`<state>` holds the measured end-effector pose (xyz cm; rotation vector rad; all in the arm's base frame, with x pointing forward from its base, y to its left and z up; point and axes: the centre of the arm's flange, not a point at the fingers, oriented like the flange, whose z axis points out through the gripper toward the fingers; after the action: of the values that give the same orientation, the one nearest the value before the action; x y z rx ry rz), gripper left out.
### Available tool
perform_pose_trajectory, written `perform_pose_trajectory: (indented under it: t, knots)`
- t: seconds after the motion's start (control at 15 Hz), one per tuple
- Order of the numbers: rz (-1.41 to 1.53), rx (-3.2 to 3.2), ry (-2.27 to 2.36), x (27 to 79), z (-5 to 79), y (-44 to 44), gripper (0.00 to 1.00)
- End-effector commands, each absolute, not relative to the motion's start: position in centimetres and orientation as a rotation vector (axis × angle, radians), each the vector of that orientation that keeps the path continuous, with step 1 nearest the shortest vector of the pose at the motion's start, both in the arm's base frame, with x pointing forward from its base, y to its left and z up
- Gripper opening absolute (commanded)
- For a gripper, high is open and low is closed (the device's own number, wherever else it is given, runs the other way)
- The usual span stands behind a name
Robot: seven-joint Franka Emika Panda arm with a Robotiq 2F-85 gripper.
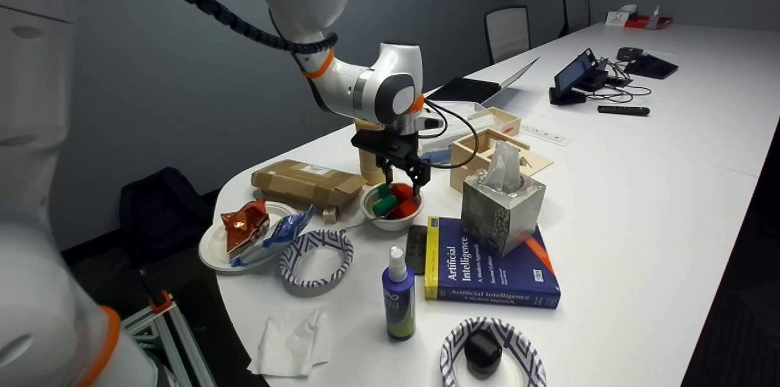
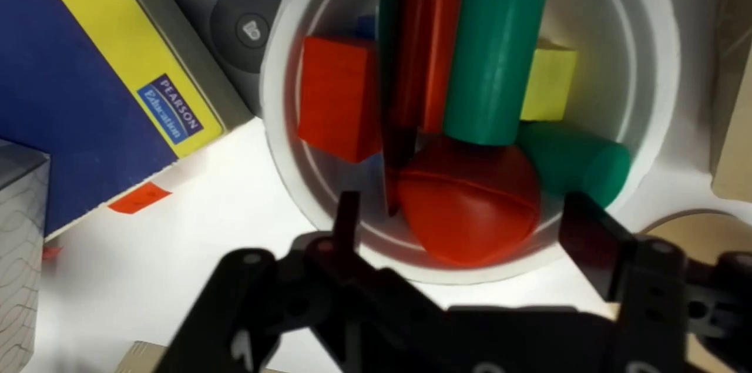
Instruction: Take the red toy out of the white bowl and place it in the black and white bowl on the right.
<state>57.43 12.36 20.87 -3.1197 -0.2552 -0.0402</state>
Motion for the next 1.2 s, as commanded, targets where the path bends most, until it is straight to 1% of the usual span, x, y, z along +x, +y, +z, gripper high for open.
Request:
perform_pose_trajectory:
  t: [0.0, 0.07, 0.2, 0.4, 0.47, 0.53, 0.6, 0.67, 0.73, 1.13]
  knots:
    - [-0.051, -3.1, -0.27, 58.4, 20.5, 12.3, 0.54]
    - [-0.049, -3.098, -0.272, 58.5, 20.6, 12.4, 0.44]
    - [-0.056, -3.092, -0.274, 58.7, 20.7, 12.4, 0.31]
    - [-0.047, -3.085, -0.272, 58.6, 20.6, 12.3, 0.07]
    - [-0.037, -3.084, -0.268, 58.5, 20.5, 12.2, 0.02]
    - [-0.025, -3.082, -0.262, 58.4, 20.3, 12.0, 0.0]
    - [-0.02, -3.078, -0.259, 58.5, 20.2, 11.9, 0.04]
    - [-0.018, -3.075, -0.253, 58.5, 20.2, 11.9, 0.02]
    - [-0.019, -3.072, -0.248, 58.5, 20.4, 11.8, 0.03]
    - [-0.016, -3.086, -0.213, 58.9, 24.0, 11.3, 0.03]
